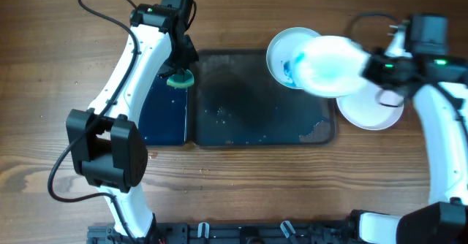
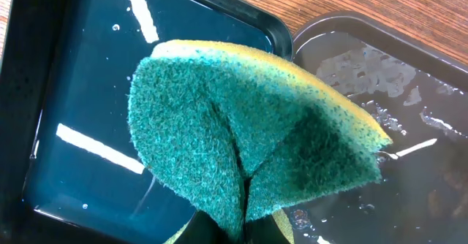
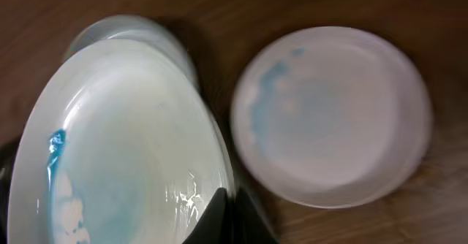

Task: Clean dirty plates on tray and stack at the side
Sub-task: 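Carry the second plate right and stack it on the first plate, then move the right gripper to the upper-right plate and grip its rim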

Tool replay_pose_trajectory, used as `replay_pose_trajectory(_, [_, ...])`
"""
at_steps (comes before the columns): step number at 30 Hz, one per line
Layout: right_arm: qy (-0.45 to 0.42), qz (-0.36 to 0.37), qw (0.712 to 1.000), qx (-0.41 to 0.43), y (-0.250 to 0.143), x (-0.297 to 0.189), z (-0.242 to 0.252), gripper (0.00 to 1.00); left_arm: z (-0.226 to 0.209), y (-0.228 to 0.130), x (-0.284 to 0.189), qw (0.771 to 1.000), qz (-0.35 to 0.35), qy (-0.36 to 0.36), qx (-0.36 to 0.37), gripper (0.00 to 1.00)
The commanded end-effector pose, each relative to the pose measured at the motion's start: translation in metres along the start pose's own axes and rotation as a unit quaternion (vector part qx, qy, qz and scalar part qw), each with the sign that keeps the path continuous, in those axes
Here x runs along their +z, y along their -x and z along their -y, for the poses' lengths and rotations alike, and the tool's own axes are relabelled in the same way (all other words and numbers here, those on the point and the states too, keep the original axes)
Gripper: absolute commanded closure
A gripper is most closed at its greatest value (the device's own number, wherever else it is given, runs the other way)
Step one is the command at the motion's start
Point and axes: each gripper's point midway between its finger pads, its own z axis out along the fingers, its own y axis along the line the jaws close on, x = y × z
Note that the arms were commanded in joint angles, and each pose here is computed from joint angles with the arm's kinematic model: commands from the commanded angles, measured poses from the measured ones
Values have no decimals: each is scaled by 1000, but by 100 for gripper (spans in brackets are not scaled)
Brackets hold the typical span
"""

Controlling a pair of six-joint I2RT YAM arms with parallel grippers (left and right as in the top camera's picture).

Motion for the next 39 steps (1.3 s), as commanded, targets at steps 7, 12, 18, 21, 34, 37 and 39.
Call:
replay_pose_trajectory(7, [-219,28,965,145,-3,-10,139,96,3,4,-9,1000,10,-12,-10,96])
replay_pose_trajectory(12, [-204,-4,968,146,-31,22,141,96,3,4,-9,1000,10,-12,-10,96])
replay_pose_trajectory(18, [-184,-8,972,142,-36,34,137,71,4,5,-9,1000,12,-13,-10,96])
replay_pose_trajectory(21, [-77,-13,993,90,-26,43,100,63,4,6,-9,1000,13,-14,-11,96])
replay_pose_trajectory(34, [74,20,988,-133,39,32,-71,41,8,3,-9,1000,5,-25,-10,96])
replay_pose_trajectory(37, [65,-34,982,-171,35,79,-84,41,8,3,-9,1000,5,-25,-11,96])
replay_pose_trajectory(39, [61,-60,979,-185,30,108,-82,42,8,3,-9,1000,5,-25,-10,96])
